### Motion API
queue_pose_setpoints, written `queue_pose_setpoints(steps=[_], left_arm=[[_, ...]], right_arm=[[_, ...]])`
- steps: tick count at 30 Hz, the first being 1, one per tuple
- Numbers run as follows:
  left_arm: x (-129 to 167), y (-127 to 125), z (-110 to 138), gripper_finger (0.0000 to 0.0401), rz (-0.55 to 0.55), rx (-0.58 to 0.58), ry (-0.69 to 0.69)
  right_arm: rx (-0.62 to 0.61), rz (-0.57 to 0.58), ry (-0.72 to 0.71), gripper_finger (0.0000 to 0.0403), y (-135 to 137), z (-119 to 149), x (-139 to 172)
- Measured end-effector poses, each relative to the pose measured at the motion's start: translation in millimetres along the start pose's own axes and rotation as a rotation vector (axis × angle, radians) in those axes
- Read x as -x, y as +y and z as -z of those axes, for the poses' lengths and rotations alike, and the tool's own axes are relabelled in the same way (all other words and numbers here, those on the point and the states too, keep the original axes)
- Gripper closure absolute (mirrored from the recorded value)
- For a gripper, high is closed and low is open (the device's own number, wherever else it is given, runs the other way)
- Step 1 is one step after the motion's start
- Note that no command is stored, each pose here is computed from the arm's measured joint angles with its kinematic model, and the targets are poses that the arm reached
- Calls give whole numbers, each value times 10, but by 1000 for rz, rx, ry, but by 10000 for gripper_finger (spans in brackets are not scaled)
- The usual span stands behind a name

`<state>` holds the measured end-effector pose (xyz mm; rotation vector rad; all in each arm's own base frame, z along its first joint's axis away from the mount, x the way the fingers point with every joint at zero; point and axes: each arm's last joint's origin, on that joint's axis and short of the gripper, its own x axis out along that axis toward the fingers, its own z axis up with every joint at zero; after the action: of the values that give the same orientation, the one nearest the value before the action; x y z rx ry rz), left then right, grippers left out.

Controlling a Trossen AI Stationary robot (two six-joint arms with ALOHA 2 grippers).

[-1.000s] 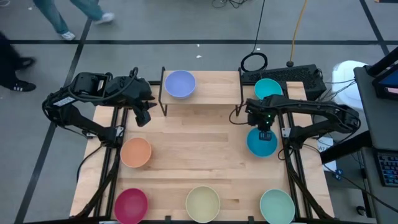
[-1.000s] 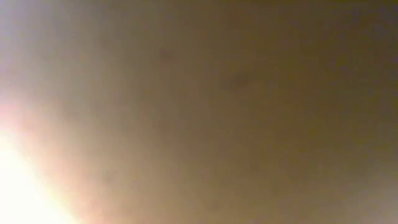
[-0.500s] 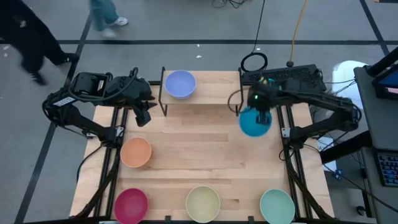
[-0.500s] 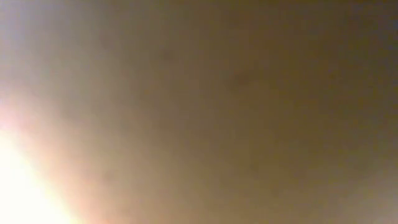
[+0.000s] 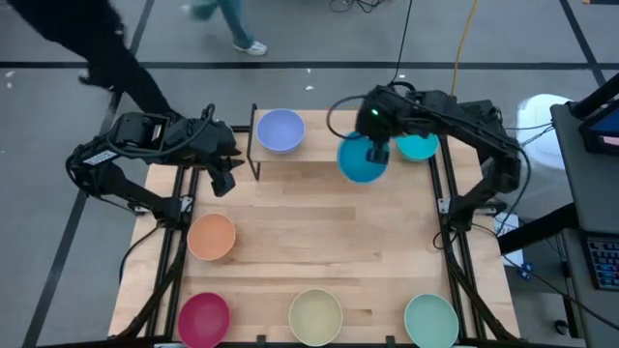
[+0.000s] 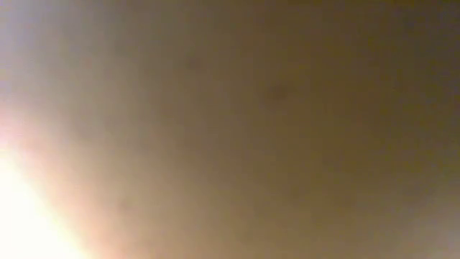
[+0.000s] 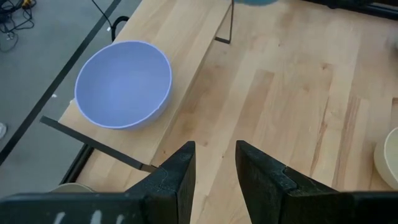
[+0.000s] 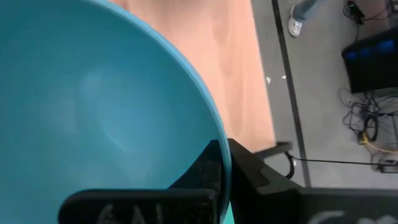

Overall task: Place and stack bowls onto a shelf
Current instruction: Put the blue bowl on the shelf

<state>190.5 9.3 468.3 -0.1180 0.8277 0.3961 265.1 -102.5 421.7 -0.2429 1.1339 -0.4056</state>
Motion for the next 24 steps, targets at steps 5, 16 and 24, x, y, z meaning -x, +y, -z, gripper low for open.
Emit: queue_pose_setpoints(steps=[5,16,24], left_arm=[[0,0,0,281,0,4,0],[0,0,1,281,0,4,1],[0,0,1,281,0,-1,1]], right_arm=[[5,27,-15,403,-181,-206,-214],[-13,-23,3,403,-532,-268,-752],[-52,-32,21,403,-800,-161,-951]])
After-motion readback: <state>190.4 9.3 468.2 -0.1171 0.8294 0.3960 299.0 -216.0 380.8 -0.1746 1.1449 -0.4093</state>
